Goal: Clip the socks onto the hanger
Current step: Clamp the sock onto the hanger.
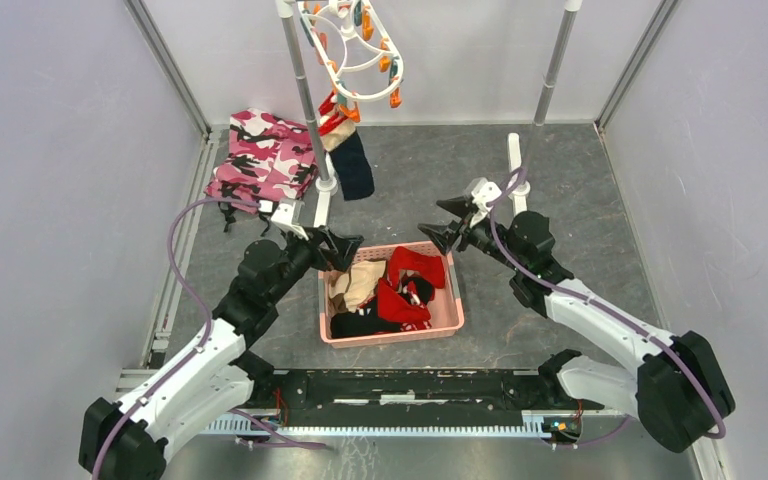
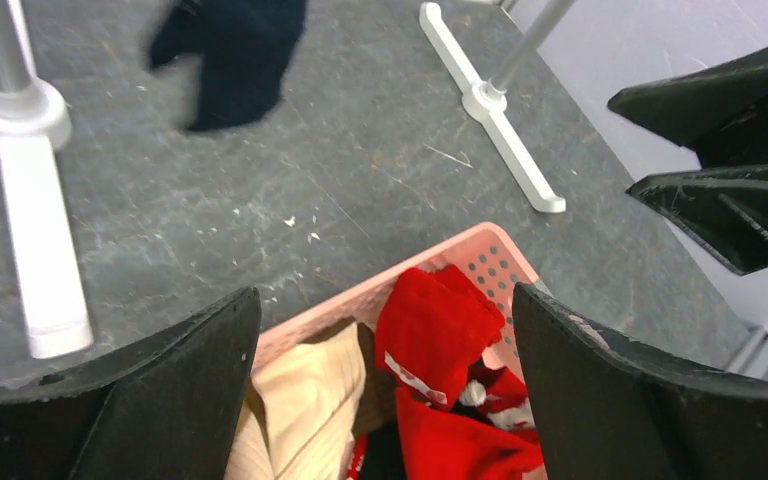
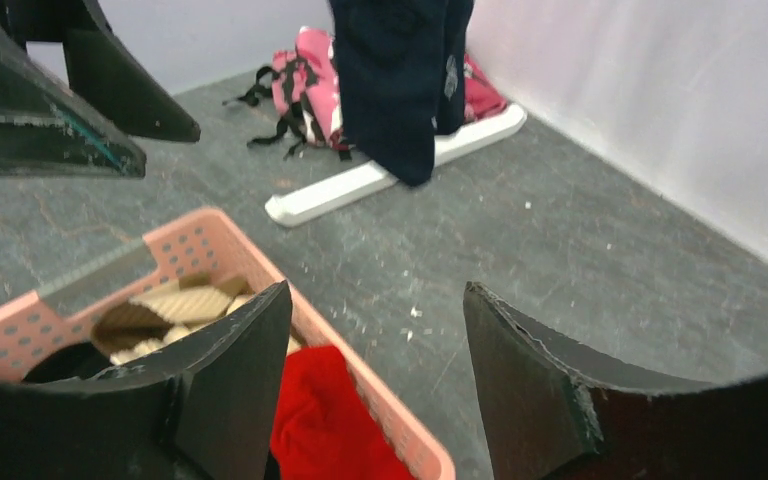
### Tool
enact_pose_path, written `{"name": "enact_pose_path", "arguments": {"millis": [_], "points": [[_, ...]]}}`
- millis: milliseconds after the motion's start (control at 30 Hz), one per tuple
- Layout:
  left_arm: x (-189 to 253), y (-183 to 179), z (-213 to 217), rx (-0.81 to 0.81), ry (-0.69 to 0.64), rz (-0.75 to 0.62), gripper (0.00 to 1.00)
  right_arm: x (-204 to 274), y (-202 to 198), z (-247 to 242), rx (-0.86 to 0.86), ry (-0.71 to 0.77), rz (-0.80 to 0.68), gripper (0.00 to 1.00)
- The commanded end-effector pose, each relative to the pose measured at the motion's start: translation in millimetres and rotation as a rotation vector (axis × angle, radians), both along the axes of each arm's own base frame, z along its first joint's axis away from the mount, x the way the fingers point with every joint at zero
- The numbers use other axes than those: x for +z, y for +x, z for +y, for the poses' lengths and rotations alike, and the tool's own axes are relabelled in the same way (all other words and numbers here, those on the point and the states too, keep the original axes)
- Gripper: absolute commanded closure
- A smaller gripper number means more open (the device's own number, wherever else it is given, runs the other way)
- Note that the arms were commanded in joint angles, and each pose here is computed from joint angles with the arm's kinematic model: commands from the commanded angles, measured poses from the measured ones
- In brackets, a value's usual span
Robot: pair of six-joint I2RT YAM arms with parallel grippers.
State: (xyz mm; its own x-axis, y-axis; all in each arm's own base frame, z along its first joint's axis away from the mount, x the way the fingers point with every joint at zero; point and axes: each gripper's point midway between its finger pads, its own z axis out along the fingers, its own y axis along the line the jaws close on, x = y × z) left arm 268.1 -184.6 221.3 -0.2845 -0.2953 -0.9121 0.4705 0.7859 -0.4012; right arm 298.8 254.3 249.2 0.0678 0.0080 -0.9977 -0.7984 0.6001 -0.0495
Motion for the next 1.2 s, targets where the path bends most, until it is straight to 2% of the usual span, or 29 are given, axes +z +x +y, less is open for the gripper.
{"name": "enact_pose_path", "arguments": {"millis": [0, 167, 333, 600, 733, 867, 1067, 1167], "points": [[9, -10, -17, -0.088, -0.121, -0.008, 0.0, -30, -18, -7, 0.013, -0.066, 0.022, 0.3], [-6, -19, -32, -0.18, -0.169, 0.028, 0.0, -68, -40, -3, 0.1, -0.14, 0.08, 0.31], [-17, -23, -37, -0.215, -0.165, 0.043, 0.0, -87, -58, 9, 0.166, -0.239, 0.064, 0.31], [-40, -37, -54, -0.362, -0.142, 0.047, 0.02, -104, -45, 9, 0.079, -0.276, 0.111, 0.37], [-53, -38, -69, -0.426, -0.156, 0.137, 0.1, -107, -40, -3, 0.0, -0.257, 0.119, 0.35], [-77, -27, -78, -0.357, -0.017, 0.199, 0.18, -106, -36, -16, -0.069, -0.22, 0.128, 0.34], [-96, -23, -93, -0.276, 0.167, 0.195, 0.29, -110, -31, -32, -0.127, -0.169, 0.161, 0.33], [-111, -21, -97, -0.234, 0.258, 0.209, 0.3, -113, -32, -32, -0.118, -0.162, 0.173, 0.34]]}}
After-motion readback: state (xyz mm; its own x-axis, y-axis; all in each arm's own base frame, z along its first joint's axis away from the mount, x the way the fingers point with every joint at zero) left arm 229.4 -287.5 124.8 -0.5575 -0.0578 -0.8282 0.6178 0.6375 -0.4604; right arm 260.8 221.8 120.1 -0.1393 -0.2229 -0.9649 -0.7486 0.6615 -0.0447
